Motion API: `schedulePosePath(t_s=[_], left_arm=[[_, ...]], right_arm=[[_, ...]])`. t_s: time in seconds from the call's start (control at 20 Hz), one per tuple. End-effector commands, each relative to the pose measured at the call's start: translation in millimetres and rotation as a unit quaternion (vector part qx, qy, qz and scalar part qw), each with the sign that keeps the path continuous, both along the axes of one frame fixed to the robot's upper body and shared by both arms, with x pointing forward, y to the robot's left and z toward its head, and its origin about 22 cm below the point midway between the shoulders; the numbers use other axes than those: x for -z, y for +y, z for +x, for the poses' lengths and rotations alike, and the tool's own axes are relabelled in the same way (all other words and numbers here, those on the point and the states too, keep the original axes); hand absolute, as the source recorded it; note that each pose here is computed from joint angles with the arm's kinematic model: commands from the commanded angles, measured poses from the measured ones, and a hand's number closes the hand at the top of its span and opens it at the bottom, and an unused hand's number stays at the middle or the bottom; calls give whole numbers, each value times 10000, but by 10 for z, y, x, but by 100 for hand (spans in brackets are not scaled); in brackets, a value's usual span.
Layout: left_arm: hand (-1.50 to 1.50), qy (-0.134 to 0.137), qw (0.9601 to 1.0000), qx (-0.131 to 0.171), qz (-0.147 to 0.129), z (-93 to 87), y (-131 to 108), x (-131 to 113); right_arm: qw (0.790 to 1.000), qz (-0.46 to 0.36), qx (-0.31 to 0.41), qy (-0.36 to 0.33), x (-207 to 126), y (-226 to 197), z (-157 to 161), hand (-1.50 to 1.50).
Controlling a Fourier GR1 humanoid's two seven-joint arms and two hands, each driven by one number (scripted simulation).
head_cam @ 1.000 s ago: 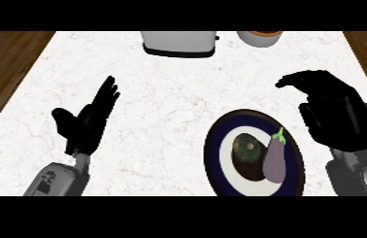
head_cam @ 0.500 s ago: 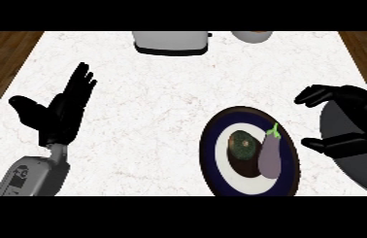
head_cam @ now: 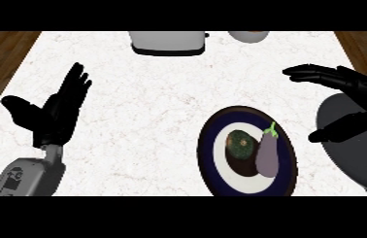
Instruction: Pick the squash from the plate and place it in the pan
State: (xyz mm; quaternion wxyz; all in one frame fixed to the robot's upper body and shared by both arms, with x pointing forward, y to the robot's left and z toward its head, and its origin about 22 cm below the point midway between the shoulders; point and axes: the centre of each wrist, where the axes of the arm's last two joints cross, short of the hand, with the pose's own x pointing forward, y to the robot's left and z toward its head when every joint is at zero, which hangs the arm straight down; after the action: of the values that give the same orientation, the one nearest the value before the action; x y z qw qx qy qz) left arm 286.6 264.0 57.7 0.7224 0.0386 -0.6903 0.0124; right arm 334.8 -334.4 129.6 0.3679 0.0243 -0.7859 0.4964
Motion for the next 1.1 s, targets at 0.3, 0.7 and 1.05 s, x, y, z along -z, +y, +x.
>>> schedulePosePath(t_s=[0.3,0.7,1.05], left_arm=[[0,45,10000,68,-11,-57,-3,81],[0,5,10000,-3,35,-133,63,137],[0,130,9998,-121,-18,-121,48,-70]], right_arm=[[9762,-2025,-493,-608,-268,982,174,-150],[9098,-4044,-929,-79,-84,977,4,-150],[8943,-4319,-972,-647,-47,1155,-268,-150]])
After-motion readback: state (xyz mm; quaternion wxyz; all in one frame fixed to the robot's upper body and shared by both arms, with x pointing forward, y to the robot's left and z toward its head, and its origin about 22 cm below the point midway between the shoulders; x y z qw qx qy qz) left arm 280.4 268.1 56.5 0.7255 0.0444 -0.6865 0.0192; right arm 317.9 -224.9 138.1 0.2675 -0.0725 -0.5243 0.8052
